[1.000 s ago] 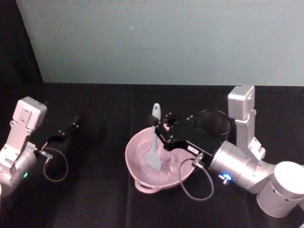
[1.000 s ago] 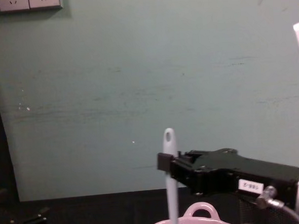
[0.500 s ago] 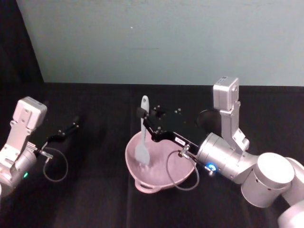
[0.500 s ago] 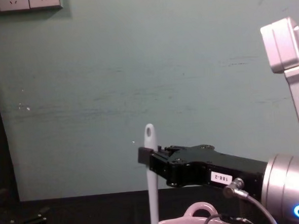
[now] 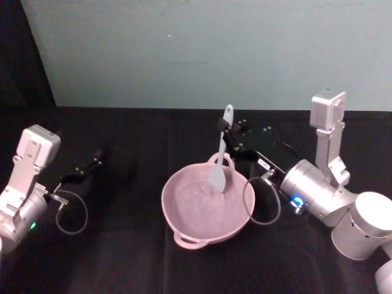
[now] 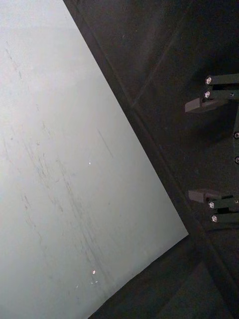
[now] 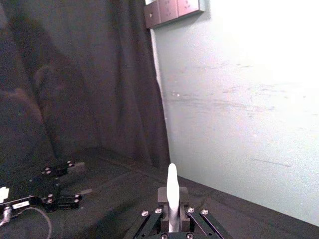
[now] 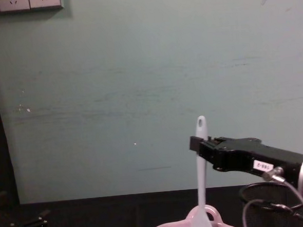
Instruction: Use the one hand to pick up the spoon and stir the clear water in the bowl.
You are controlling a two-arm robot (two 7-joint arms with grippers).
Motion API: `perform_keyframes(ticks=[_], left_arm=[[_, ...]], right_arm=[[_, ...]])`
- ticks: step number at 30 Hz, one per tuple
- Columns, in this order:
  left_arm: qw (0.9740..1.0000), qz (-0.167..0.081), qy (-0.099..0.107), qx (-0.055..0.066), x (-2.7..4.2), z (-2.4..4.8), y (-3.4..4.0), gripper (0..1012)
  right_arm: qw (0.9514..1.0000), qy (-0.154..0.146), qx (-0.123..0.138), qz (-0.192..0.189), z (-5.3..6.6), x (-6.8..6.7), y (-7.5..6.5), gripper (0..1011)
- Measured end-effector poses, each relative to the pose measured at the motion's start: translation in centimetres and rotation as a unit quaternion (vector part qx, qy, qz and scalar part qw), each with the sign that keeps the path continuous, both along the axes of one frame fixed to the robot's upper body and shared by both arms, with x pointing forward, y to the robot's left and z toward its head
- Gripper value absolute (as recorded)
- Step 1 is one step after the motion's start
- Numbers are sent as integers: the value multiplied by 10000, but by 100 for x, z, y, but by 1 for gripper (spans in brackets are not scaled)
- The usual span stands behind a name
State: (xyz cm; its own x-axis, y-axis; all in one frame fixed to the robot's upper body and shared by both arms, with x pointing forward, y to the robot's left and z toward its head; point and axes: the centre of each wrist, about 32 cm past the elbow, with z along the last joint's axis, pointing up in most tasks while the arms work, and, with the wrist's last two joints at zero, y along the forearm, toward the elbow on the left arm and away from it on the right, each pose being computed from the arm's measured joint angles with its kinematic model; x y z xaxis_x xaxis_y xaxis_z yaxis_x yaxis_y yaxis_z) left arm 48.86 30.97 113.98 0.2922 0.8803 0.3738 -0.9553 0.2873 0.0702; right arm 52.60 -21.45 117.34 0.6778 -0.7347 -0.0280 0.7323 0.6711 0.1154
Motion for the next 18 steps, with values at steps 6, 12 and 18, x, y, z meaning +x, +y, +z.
perform_keyframes(ticks=[6, 12, 18], left_arm=[[10000, 0, 0, 0, 0, 0, 0, 1005], [10000, 0, 0, 0, 0, 0, 0, 1005], [10000, -1, 0, 0, 0, 0, 0, 1005]], right_arm=[[9999, -55, -9, -90, 29, -27, -88, 119], [9999, -66, -138, -38, 45, -75, -126, 119], [9987, -78, -439, 265, 83, -166, -92, 119]])
